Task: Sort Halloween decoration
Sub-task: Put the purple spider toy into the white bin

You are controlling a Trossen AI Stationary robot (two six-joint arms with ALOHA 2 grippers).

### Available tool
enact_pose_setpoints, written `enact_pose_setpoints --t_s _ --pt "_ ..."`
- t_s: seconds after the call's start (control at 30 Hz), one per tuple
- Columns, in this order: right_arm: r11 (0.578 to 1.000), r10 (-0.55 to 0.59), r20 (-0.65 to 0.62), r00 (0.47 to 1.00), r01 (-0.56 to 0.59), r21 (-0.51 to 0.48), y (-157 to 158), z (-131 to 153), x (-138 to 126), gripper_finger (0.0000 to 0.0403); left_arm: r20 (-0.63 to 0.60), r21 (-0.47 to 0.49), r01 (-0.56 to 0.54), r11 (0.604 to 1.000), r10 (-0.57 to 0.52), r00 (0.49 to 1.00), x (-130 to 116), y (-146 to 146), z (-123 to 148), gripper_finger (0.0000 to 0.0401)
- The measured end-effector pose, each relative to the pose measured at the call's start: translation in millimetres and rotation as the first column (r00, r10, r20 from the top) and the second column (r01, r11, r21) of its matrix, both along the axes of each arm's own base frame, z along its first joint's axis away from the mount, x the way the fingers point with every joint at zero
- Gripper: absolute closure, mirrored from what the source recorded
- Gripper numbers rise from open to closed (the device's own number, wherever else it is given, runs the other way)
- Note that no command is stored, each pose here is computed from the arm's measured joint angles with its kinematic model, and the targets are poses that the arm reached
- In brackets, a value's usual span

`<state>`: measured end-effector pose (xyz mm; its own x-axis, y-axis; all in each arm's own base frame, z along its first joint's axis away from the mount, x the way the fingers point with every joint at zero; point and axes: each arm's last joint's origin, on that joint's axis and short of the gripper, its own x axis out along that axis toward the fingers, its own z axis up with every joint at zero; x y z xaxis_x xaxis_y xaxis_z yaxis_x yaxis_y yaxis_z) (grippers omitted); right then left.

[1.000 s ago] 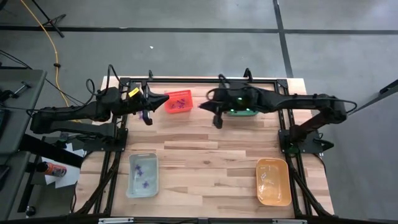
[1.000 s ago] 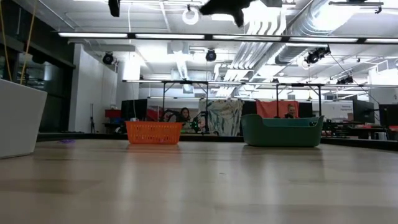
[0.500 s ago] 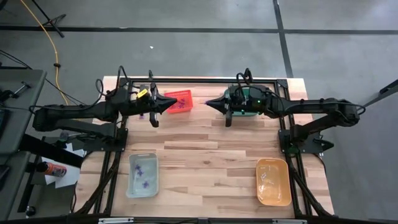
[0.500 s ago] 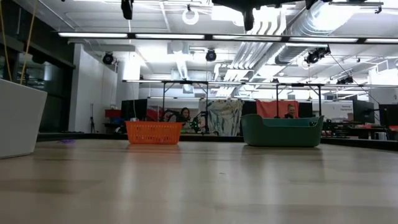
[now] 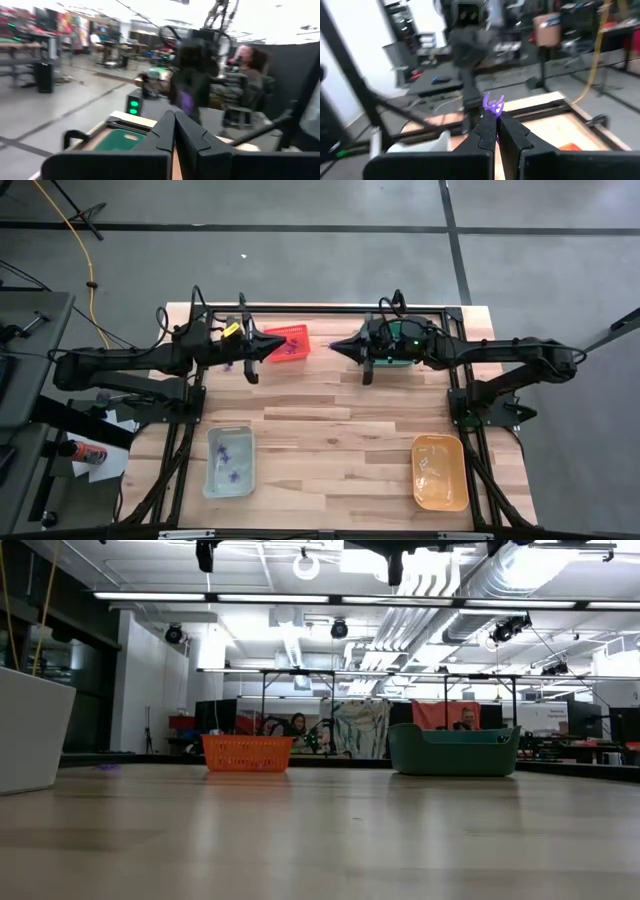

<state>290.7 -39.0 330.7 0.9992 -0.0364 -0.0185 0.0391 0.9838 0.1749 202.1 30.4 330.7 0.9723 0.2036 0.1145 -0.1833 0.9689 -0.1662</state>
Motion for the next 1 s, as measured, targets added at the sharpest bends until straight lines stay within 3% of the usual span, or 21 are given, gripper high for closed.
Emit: enact_pose_setpoints --t_s 0.13,0.27,0.57,0.83,1.0 --pt "0.994 0.105 -0.084 0.991 -0.104 0.018 10.0 -25.4 20.8 0.0403 0.011 0.011 -0.073 0.997 0.073 0.997 -3.7 7.6 2.1 0.0401" --pt "0.984 0.173 -0.148 0.974 -0.176 -0.008 28.7 -65.7 57.8 0.0403 0.033 0.014 -0.113 0.993 0.113 0.993 -10.4 14.4 6.0 0.0401" --pt "0.952 0.286 -0.142 0.948 -0.298 -0.069 73.0 -123.8 149.1 0.0403 0.061 0.017 -0.151 0.988 0.15 0.987 -18.3 19.8 10.8 0.0401" --pt "0.913 0.396 -0.09 0.914 -0.403 -0.069 93.4 -150.8 223.4 0.0403 0.065 0.01 -0.152 0.988 0.151 0.986 -18.3 19.8 11.1 0.0401" --pt "0.892 0.445 -0.096 0.891 -0.45 -0.047 106.4 -161.7 253.6 0.0403 0.085 0.01 -0.156 0.988 0.154 0.984 -18.8 19.9 12.9 0.0401"
